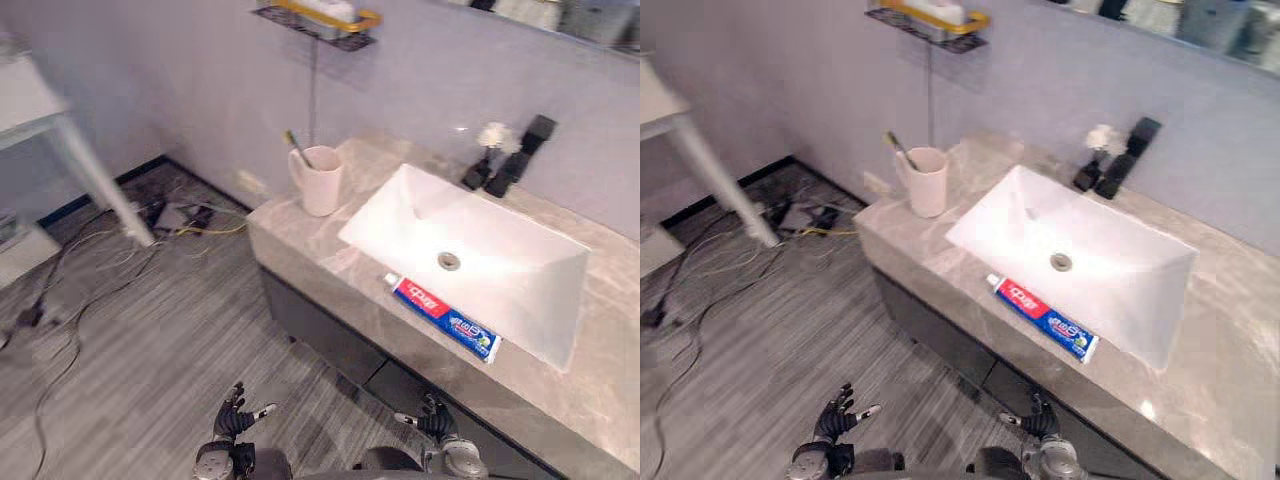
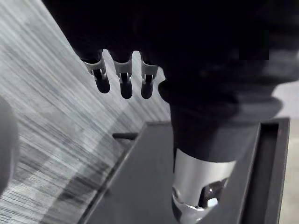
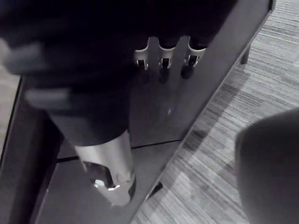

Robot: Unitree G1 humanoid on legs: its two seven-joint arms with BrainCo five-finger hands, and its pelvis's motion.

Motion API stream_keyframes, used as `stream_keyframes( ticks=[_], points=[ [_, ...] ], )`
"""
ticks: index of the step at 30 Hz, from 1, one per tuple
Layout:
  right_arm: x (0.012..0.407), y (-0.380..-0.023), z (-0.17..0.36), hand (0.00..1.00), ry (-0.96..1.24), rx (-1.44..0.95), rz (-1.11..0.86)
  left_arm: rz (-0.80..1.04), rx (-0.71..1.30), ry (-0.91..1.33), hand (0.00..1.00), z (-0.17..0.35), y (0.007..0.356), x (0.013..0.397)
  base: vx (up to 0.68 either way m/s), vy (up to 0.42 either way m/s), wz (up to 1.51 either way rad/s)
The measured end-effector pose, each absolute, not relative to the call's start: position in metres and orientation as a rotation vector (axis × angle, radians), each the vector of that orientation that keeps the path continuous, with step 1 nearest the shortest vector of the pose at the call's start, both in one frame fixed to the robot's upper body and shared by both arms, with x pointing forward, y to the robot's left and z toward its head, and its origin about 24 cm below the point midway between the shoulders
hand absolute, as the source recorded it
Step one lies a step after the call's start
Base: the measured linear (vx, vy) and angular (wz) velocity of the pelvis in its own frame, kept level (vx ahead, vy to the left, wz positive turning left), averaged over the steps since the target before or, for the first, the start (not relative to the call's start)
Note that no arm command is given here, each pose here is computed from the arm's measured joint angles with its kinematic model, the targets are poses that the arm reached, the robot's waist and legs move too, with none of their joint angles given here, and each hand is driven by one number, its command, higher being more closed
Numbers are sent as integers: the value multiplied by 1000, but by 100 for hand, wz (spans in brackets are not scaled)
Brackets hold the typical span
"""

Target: Organize washtable

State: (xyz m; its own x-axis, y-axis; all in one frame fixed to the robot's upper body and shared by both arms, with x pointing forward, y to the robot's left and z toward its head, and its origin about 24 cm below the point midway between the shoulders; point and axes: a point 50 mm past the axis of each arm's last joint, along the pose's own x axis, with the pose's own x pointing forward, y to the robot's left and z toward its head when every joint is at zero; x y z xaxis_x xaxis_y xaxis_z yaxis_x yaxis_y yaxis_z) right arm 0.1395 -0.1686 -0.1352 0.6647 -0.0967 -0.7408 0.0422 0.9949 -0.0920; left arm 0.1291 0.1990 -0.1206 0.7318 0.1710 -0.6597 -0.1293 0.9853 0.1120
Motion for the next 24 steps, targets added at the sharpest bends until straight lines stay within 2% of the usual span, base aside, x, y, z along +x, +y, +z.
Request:
stream_keyframes(
  ticks=[3, 7, 11, 17, 24],
  points=[
    [145, -167, -137, 0, 856, -107, -21, 184, 89, 754, 0, -123, 209, 133, 188, -53, -82],
    [130, -189, -141, 0, 904, -128, -73, 170, 54, 757, 0, -126, 197, 134, 175, -53, -39],
    [125, -190, -146, 0, 963, -76, -112, 165, 49, 760, 0, -126, 195, 134, 122, -15, -65],
    [124, -205, -145, 0, 948, -84, -193, 181, 45, 813, 0, -134, 195, 121, 73, 179, -74],
    [110, -213, -147, 0, 968, -70, -257, 222, 69, 859, 0, -138, 207, 110, 63, 184, -18]
  ],
)
